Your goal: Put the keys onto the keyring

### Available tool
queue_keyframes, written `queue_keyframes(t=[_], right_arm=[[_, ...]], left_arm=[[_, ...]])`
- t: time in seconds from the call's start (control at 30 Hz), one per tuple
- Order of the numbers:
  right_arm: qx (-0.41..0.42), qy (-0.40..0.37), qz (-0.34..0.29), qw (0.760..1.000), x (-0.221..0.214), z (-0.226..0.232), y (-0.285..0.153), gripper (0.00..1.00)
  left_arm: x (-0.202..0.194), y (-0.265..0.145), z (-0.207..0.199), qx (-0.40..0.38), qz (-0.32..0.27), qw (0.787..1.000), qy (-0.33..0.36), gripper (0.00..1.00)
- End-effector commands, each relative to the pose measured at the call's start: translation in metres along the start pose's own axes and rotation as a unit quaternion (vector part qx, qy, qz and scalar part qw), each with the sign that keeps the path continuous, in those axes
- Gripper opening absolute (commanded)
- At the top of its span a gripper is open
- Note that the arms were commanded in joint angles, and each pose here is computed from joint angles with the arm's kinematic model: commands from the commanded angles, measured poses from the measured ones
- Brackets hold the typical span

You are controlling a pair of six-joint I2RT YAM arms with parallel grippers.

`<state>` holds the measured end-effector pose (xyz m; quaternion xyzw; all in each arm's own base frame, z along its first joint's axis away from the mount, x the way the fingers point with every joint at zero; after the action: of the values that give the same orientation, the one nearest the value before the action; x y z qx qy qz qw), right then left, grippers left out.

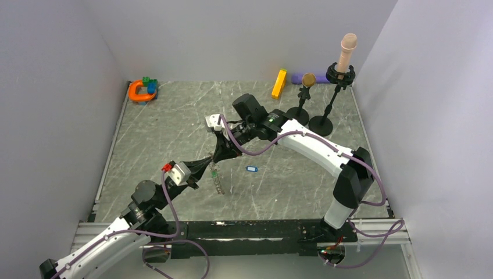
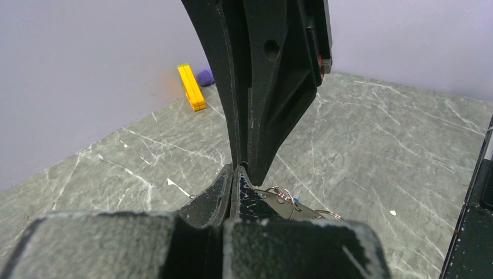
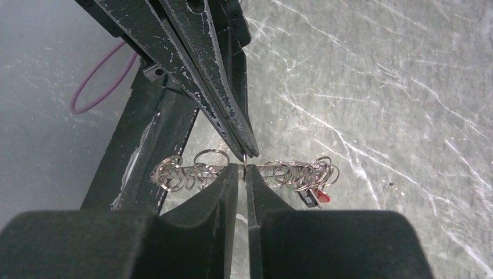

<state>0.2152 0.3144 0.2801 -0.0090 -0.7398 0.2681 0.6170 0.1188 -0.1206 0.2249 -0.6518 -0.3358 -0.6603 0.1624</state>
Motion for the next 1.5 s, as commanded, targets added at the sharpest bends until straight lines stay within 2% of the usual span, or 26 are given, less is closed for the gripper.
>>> queue_keyframes(t=[0.0, 0.03, 0.27, 0.47, 0.57, 0.77, 0.9, 1.1, 1.27, 1.47], right_arm=[[0.004, -0.015, -0.016, 1.000, 0.007, -0.002, 0.004, 0.09], [0.004, -0.015, -0.015, 1.000, 0.006, -0.002, 0.005, 0.00], [0.001, -0.046, 0.000, 0.999, 0.012, -0.004, -0.002, 0.00], [0.003, -0.075, 0.031, 0.997, 0.014, -0.001, -0.010, 0.00], [-0.001, -0.085, 0.051, 0.995, 0.014, -0.001, -0.014, 0.00], [0.001, -0.100, 0.093, 0.991, 0.015, -0.004, -0.016, 0.00], [0.006, -0.106, 0.115, 0.988, 0.020, -0.003, -0.014, 0.00], [0.007, -0.112, 0.121, 0.986, 0.025, 0.000, -0.014, 0.00], [0.012, -0.117, 0.117, 0.986, 0.027, 0.002, -0.015, 0.00], [0.015, -0.117, 0.112, 0.987, 0.027, 0.003, -0.014, 0.00]], left_arm=[[0.016, 0.001, -0.001, 0.004, -0.051, 0.999, -0.010, 0.00], [0.015, 0.000, -0.001, 0.003, -0.050, 0.999, -0.010, 0.00], [0.012, -0.003, -0.003, -0.007, -0.046, 0.999, -0.021, 0.02], [0.015, -0.012, -0.005, -0.007, -0.029, 0.999, -0.037, 0.38], [0.021, -0.016, -0.006, -0.010, -0.015, 0.999, -0.037, 0.43], [0.024, -0.012, -0.011, -0.037, 0.052, 0.997, -0.033, 0.50], [0.020, -0.001, -0.012, -0.051, 0.085, 0.995, -0.023, 0.50], [0.013, 0.010, -0.010, -0.047, 0.100, 0.994, -0.017, 0.45], [0.008, 0.009, -0.007, -0.031, 0.082, 0.996, -0.016, 0.45], [0.004, 0.011, -0.008, -0.041, 0.087, 0.995, -0.018, 0.39]])
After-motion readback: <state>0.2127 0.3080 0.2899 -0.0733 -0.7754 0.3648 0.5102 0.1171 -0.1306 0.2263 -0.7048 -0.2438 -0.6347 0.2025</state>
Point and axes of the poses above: each gripper's point midway between its finger pads, its own y axis out along the fingers, its own z axis along the line the jaws close on, x = y × z, the point moved 10 cm from there along -y, back along the fingers, and after that the axes turned 11 degrees about -y, right-handed, at the moved point
